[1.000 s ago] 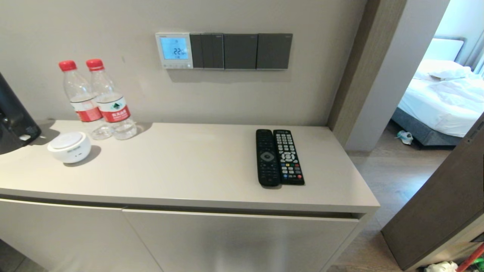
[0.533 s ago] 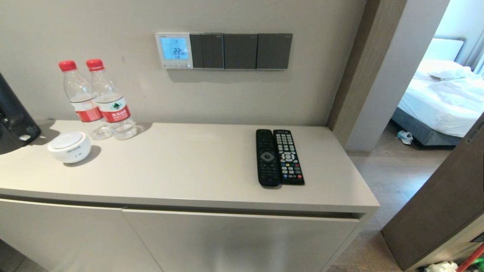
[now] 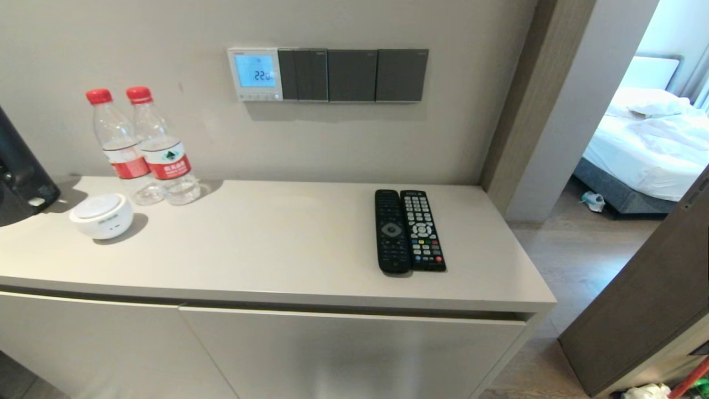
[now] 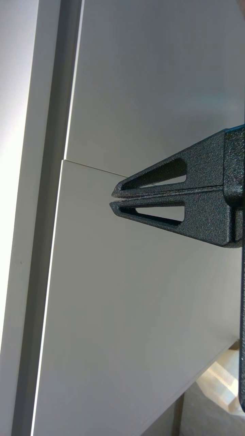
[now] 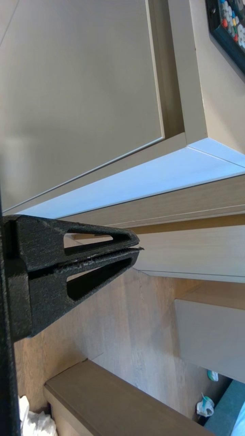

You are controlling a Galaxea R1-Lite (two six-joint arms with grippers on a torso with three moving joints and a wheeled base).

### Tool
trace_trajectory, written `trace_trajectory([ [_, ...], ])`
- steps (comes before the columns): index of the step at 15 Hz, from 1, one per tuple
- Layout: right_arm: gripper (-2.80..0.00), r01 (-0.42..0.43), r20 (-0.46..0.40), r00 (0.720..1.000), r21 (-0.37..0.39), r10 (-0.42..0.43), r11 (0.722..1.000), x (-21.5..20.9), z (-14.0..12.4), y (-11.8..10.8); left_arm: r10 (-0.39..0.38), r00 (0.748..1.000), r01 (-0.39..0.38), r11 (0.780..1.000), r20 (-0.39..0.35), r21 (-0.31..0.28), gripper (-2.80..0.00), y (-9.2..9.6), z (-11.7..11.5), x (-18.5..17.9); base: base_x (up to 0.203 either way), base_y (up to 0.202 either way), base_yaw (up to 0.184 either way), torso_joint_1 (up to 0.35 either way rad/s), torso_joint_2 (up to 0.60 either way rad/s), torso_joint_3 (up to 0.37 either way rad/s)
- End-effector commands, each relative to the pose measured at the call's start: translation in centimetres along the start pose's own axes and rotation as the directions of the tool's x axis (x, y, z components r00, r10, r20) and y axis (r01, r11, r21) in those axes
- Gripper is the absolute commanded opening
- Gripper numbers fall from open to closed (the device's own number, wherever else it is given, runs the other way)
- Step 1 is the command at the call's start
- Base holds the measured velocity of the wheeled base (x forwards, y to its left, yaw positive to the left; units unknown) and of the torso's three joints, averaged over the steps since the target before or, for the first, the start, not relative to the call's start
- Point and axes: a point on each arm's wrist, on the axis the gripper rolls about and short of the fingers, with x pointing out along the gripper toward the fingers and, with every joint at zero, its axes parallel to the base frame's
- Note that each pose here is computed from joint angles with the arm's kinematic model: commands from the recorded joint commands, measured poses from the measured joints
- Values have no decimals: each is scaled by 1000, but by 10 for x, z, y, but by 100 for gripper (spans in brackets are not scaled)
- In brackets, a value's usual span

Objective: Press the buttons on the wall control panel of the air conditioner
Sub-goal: Turn off the central air conditioner

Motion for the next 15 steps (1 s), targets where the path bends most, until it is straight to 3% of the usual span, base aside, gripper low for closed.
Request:
trace_trajectory([
  [1, -280, 0, 2, 1000, 0, 0, 1000, 0, 0, 0, 1, 1000, -1, 1000, 1, -1, -280, 0, 0, 0, 0, 0, 0, 0, 0, 0],
  [8, -280, 0, 2, 1000, 0, 0, 1000, 0, 0, 0, -3, 1000, 3, 1000, 12, 19, -280, 0, 7, -1, 0, 0, 0, 0, 0, 0],
  [12, -280, 0, 2, 1000, 0, 0, 1000, 0, 0, 0, -17, 1000, 16, 1000, 21, 16, -280, -4, 56, 3, 0, 0, 0, 0, 0, 0],
  [15, -280, 0, 2, 1000, 0, 0, 1000, 0, 0, 0, -68, 998, 68, 998, 1, 5, -280, -8, 102, 27, 0, 0, 0, 0, 0, 0],
])
